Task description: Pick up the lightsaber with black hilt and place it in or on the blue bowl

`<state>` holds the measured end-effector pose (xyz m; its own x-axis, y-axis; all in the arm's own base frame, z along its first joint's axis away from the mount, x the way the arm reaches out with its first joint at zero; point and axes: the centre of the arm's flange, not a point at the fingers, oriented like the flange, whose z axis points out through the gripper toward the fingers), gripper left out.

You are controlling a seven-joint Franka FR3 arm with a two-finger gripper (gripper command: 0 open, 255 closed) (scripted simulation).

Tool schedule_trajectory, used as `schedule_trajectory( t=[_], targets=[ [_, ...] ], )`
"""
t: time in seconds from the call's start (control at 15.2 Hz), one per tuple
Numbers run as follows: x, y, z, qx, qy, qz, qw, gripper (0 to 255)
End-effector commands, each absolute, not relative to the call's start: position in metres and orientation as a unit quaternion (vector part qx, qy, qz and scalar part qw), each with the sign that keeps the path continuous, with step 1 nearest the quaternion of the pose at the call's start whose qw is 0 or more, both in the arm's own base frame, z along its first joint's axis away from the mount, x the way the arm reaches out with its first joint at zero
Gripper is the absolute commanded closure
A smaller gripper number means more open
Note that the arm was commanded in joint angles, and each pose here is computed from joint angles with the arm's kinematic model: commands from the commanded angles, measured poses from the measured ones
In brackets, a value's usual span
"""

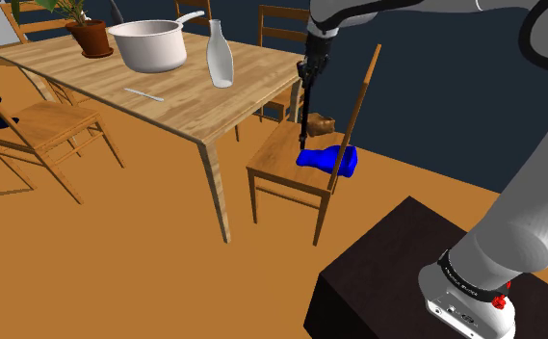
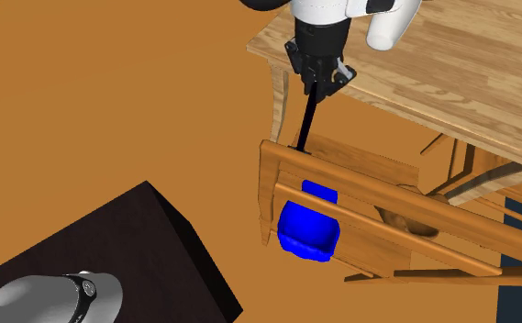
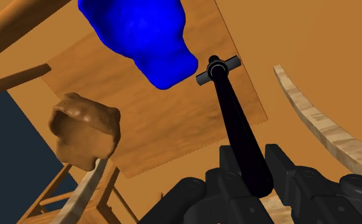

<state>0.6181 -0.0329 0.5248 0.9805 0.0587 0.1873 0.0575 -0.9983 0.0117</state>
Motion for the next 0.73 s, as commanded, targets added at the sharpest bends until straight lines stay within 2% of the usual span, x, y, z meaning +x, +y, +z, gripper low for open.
schedule_trajectory(
  t=[0.0, 0.66],
  targets=[
    [0.618, -0.032, 0.535, 0.995, 0.029, 0.094, 0.003, 255],
    [0.598, -0.100, 0.608, 0.995, 0.029, 0.094, 0.003, 255]
  ],
)
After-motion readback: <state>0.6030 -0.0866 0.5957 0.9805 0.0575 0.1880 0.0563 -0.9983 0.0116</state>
